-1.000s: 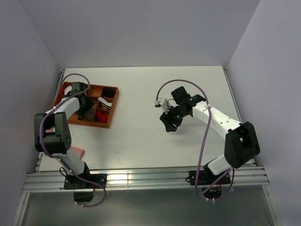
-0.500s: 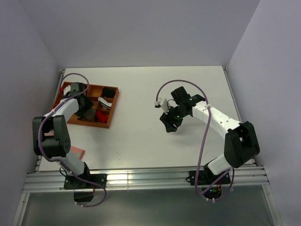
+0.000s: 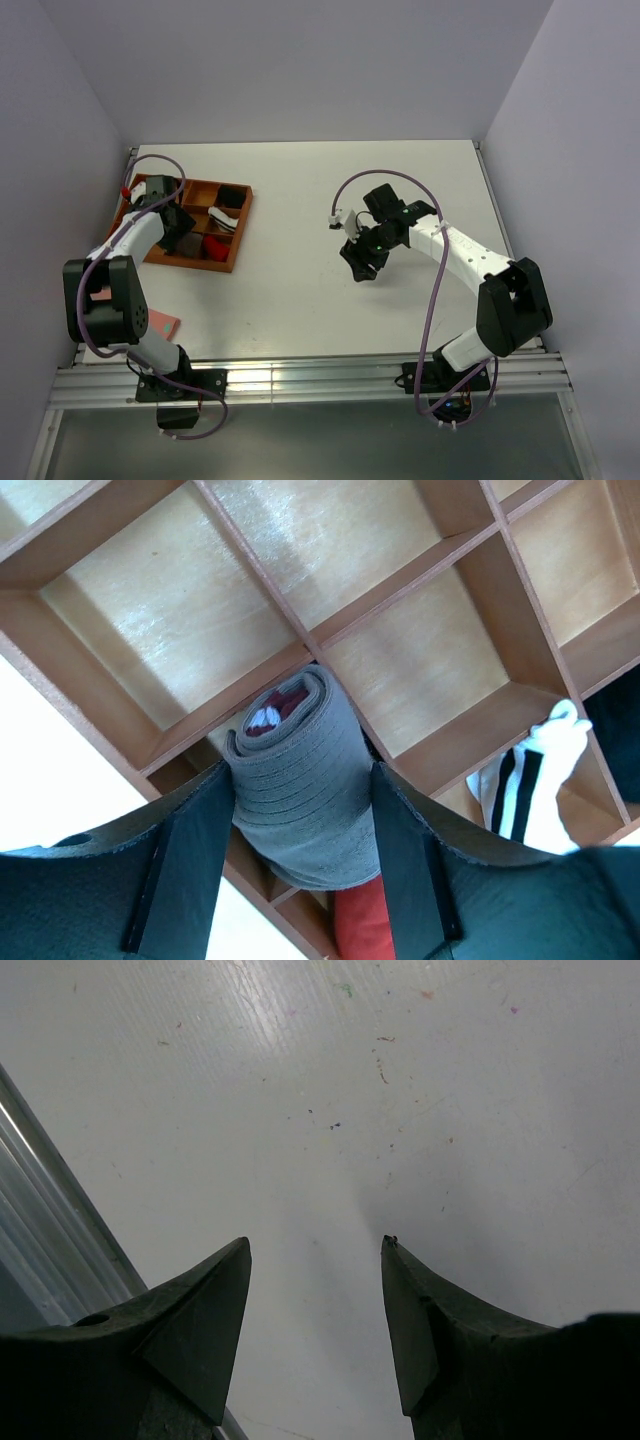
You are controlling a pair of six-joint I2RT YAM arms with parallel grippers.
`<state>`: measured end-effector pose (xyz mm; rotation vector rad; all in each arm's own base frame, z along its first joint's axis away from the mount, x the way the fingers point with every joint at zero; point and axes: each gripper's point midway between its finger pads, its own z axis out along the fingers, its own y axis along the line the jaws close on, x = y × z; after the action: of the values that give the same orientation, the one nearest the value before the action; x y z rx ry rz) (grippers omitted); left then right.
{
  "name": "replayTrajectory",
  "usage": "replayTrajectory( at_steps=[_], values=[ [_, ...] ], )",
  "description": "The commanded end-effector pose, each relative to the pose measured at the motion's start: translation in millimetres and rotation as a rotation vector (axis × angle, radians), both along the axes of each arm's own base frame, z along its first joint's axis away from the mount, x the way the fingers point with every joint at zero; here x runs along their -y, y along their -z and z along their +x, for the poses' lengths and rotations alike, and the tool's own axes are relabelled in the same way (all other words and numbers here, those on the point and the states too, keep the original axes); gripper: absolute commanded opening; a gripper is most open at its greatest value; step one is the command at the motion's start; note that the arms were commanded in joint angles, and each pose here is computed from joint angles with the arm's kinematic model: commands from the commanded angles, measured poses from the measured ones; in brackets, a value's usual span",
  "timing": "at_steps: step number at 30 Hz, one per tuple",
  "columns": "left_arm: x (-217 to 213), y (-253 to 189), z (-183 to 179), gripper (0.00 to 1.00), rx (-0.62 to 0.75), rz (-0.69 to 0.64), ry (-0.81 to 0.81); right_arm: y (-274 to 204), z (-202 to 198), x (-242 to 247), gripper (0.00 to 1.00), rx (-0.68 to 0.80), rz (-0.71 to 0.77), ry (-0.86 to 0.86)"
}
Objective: Roll the socks
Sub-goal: Place the sock in the storage box.
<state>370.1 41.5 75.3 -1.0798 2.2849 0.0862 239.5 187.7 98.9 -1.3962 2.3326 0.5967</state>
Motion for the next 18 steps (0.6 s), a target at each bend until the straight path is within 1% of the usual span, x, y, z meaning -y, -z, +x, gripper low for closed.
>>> replayTrajectory(
  at_steps=[1, 11, 15, 18],
  values=[
    [-1.5, -11.2, -6.7, 0.61, 0.010, 0.004, -0.003, -14.5, 5.9, -3.9, 0.62, 0.035, 0.028, -0.014],
    [4.7, -9.5, -5.7, 0.58, 0.019, -0.033, -0.009, -13.6, 4.3, -3.9, 0.62, 0.033, 0.029, -0.016],
    [7.3, -2.6, -7.3, 0.56, 0.002, -0.050, -0.030, -11.9, 3.3, -3.4, 0.62, 0.024, 0.027, -0.016],
    [7.7, 5.1, -9.1, 0.49, -0.025, -0.062, -0.055, -13.6, 4.4, -4.0, 0.62, 0.028, 0.029, -0.016]
  ],
)
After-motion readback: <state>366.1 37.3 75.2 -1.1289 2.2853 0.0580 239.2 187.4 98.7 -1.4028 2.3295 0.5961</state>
